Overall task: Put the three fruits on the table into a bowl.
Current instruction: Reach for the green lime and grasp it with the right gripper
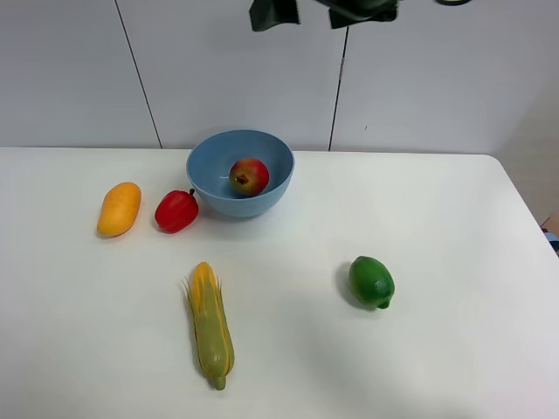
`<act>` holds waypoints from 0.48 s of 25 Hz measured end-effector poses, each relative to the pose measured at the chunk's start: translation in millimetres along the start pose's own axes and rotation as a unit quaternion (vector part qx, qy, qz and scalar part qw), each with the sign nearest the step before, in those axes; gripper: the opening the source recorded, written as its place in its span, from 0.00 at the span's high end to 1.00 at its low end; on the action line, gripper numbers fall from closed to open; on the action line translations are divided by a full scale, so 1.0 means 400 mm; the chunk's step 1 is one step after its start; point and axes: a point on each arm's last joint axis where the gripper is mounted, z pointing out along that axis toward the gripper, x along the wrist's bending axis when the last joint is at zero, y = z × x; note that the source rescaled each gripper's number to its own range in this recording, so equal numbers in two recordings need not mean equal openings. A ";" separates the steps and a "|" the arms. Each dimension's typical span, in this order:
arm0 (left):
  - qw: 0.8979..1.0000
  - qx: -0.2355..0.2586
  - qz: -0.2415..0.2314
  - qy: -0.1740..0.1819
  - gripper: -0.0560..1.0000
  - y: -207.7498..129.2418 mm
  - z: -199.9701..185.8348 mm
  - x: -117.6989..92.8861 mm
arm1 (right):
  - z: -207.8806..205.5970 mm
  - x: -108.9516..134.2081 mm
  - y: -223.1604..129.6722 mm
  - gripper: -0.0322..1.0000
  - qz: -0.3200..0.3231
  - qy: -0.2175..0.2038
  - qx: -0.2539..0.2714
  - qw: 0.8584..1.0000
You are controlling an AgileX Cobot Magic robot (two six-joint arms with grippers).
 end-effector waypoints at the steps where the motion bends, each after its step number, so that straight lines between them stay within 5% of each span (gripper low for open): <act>1: 1.000 0.000 0.000 0.000 0.00 0.000 0.000 0.000 | -0.036 -0.003 -0.022 0.00 0.010 -0.003 0.001 1.000; 6: 1.000 0.000 0.000 0.000 0.00 0.000 0.000 0.000 | -0.074 -0.036 -0.243 0.00 0.065 -0.031 0.089 0.993; 12: 1.000 0.000 0.000 0.000 0.00 0.000 0.000 0.000 | 0.010 -0.080 -0.489 0.00 0.069 -0.068 0.244 0.965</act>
